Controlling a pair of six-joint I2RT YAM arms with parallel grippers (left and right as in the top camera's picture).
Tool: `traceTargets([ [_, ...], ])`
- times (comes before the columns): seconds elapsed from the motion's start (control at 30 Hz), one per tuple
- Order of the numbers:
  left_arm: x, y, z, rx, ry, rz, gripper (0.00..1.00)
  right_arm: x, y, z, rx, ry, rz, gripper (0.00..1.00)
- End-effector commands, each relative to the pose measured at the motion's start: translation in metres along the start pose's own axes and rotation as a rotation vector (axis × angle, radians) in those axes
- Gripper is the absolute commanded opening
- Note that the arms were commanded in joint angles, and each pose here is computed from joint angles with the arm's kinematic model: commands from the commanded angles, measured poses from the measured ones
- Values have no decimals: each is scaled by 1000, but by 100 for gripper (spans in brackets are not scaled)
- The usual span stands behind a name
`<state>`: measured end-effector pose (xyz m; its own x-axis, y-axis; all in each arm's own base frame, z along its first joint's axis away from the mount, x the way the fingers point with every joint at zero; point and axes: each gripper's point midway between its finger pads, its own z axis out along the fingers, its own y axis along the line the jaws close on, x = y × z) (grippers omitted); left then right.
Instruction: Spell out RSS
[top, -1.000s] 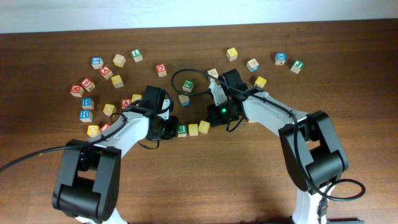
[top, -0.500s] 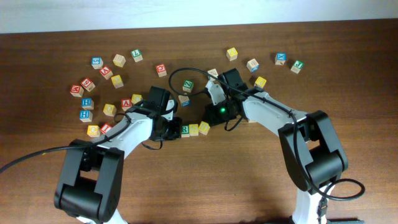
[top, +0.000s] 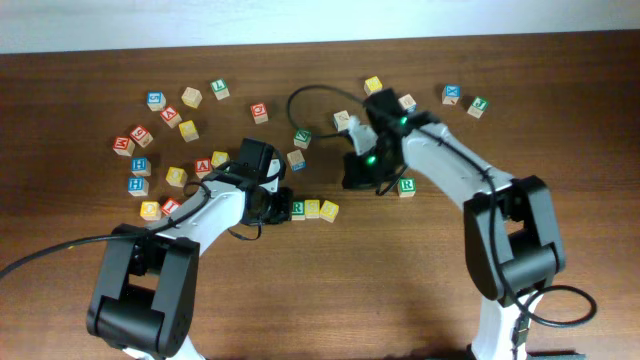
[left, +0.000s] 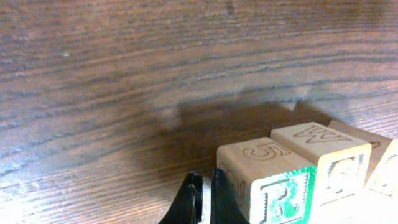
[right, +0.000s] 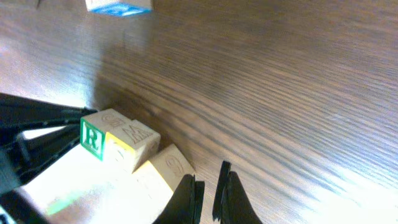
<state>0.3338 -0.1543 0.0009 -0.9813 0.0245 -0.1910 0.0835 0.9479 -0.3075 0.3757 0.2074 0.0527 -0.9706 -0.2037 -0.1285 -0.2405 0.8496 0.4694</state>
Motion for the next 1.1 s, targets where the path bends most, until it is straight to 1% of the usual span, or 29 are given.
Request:
traceTargets([
  [0.0,5,3,7,-10,21,-15,0,6,-7,-11,24,39,55,5],
  [0.03,5,3,7,-10,21,-15,0,19,-7,-9,29,87,74,5],
  [0.17,5,3,7,-10,21,-15,1,56,-3,11,43,196,96,5],
  [0.23,5,3,7,-10,21,-15,1,62,-1,22,46,199,131,4],
  [0.4,5,4,7,-11,25,-16,0,52,5,39,42,140,182,4],
  [0.7,5,4,7,-11,24,-16,1,43,-1,51,75,106,185,4],
  [0.93,5,4,7,-11,24,-16,0,37,15,52,-18,94,173,4],
  [1.07,5,4,7,-11,25,-16,0,34,17,52,-29,84,190,4],
])
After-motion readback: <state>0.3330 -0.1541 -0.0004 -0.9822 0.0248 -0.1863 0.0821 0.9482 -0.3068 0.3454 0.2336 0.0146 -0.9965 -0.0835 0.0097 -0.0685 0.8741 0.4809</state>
